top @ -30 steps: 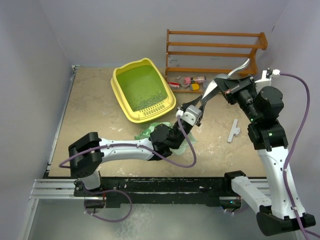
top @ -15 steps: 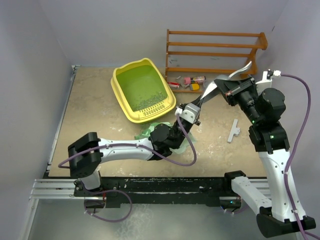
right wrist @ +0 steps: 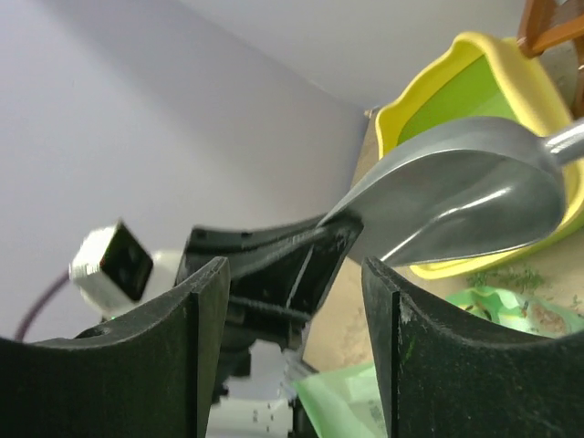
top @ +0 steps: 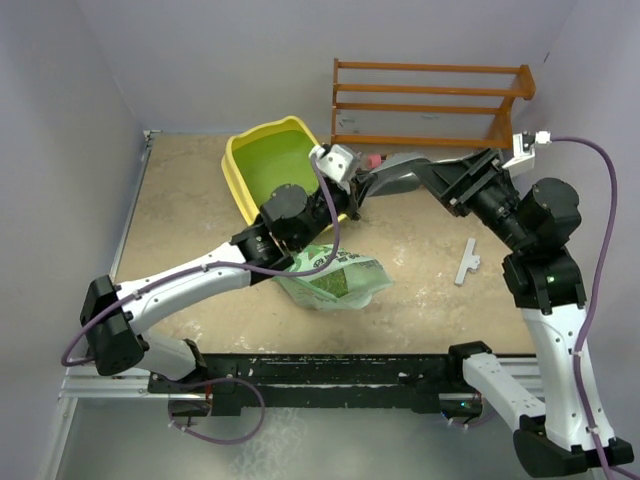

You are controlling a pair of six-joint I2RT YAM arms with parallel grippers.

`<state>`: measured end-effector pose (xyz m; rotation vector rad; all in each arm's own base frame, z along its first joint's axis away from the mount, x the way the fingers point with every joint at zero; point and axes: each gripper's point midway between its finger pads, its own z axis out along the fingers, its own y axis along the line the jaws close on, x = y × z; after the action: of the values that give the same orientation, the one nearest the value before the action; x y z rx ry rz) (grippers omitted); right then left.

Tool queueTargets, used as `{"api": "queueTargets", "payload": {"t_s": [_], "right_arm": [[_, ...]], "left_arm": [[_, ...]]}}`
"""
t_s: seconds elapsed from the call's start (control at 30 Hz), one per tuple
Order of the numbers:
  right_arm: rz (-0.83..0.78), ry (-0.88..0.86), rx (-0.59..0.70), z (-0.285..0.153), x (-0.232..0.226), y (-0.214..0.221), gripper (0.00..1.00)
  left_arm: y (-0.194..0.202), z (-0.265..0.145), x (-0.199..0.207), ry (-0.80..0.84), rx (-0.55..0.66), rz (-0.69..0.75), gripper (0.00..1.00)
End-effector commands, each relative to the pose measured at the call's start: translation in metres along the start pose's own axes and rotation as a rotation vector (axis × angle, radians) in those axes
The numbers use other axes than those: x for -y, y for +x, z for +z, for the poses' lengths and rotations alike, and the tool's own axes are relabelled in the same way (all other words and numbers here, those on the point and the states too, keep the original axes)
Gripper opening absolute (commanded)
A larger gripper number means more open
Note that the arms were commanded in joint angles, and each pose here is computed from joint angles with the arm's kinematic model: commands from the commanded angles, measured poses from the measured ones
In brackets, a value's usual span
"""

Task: Fill the litter box with clean litter

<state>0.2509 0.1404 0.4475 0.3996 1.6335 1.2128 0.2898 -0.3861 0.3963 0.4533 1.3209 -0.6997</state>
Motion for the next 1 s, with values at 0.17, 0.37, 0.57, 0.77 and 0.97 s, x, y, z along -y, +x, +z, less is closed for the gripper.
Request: {"api": "queueTargets", "payload": {"t_s": [0.17,0.37,0.57,0.77,0.97], "right_arm": [[-0.406,0.070,-0.178,-0.055,0.014,0.032,0.59],[-0.530,0.066,-0.147,-0.092,0.020,0.043,0.60],[-0.546,0.066,-0.184,-0.099,0.032,0.056,0.63],[-0.462,-0.035,-0.196,-0.084,0.019,0.062,0.63],[-0.442,-0.044,-0.202,-0.070,0.021,0.060,0.61]], "left_arm": [[-0.045,-0.034,-0.006,0.248,-0.187,-0.249,0.00],[-0.047,-0.067,-0.051,0.296,-0.285,-0.413,0.00],[-0.030,-0.104,-0.044,0.537,-0.366,-0.695,0.00],[-0.034,-0.135,-0.024,0.697,-0.304,-0.845,0.00],[-0.040,-0.141,-0.021,0.694,-0.270,-0.874,0.00]]}}
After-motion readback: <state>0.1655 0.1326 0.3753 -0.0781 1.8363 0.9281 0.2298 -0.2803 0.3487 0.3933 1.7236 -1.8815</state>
